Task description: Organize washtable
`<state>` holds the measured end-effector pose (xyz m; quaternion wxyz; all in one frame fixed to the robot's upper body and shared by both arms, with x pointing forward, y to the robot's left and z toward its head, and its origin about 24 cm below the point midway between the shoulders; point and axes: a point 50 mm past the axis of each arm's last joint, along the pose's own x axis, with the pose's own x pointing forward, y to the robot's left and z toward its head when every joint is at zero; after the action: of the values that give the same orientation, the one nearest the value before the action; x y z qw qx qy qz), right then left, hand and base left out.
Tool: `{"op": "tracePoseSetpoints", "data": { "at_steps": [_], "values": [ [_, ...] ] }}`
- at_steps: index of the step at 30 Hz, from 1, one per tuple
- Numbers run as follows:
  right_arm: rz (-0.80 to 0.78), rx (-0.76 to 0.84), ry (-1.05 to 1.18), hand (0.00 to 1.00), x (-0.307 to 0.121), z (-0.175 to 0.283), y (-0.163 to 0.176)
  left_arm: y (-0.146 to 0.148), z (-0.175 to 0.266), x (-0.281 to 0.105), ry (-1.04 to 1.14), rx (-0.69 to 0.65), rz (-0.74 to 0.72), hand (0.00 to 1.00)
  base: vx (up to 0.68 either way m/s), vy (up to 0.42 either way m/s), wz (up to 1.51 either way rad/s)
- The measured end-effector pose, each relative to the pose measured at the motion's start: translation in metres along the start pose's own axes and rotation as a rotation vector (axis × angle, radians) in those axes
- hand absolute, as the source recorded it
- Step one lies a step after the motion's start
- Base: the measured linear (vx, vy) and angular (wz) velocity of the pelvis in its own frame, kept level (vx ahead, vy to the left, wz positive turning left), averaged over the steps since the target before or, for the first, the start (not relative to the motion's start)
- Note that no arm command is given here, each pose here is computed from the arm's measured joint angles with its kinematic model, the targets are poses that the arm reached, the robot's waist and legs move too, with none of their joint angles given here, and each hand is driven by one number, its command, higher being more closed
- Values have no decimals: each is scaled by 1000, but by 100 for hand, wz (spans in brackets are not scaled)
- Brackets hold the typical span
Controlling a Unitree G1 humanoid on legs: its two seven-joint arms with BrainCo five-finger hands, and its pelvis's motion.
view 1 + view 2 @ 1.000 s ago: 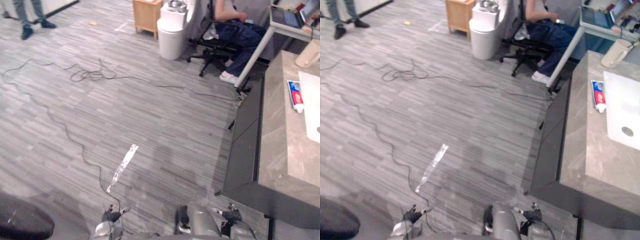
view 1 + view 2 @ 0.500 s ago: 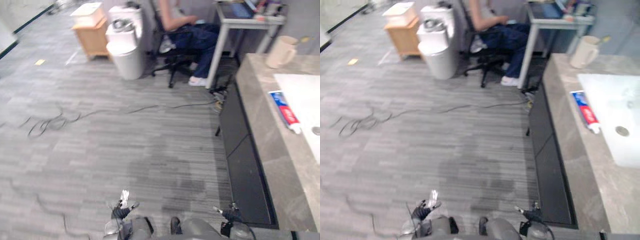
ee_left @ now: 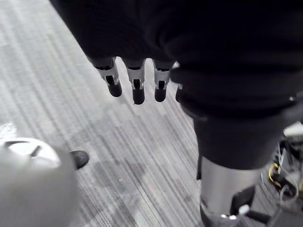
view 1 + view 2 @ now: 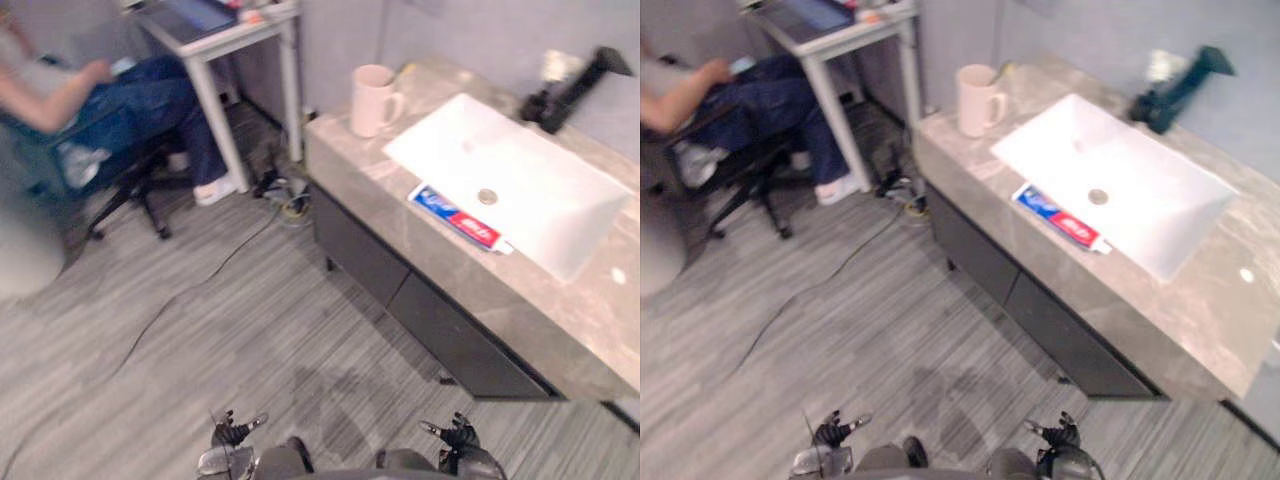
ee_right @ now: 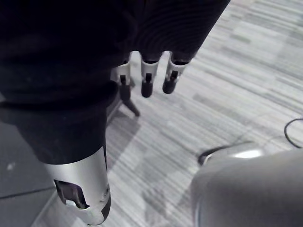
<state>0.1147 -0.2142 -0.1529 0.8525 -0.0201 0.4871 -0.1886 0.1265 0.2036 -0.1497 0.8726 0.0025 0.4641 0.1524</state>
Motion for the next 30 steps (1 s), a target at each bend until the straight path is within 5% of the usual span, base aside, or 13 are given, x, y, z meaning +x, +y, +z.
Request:
{"op": "tracePoseSetpoints", "data": {
  "at_steps": [5,13,22,30],
  "values": [
    [-23,-1,-29,0,2,8,-8,0,48,12,-114,26,4,0,257,73,-47],
    [-48,67,-15,0,-5,-6,-13,-35,22,0,-67,-12,-92,0,339,-34,-7],
    [-38,63,22,0,-1,-6,-9,-46,14,-4,-52,50,-151,0,243,212,-121],
    [-34,107,100,0,-7,-27,-3,-21,11,1,-33,159,-108,0,122,268,-59]
  ]
}}
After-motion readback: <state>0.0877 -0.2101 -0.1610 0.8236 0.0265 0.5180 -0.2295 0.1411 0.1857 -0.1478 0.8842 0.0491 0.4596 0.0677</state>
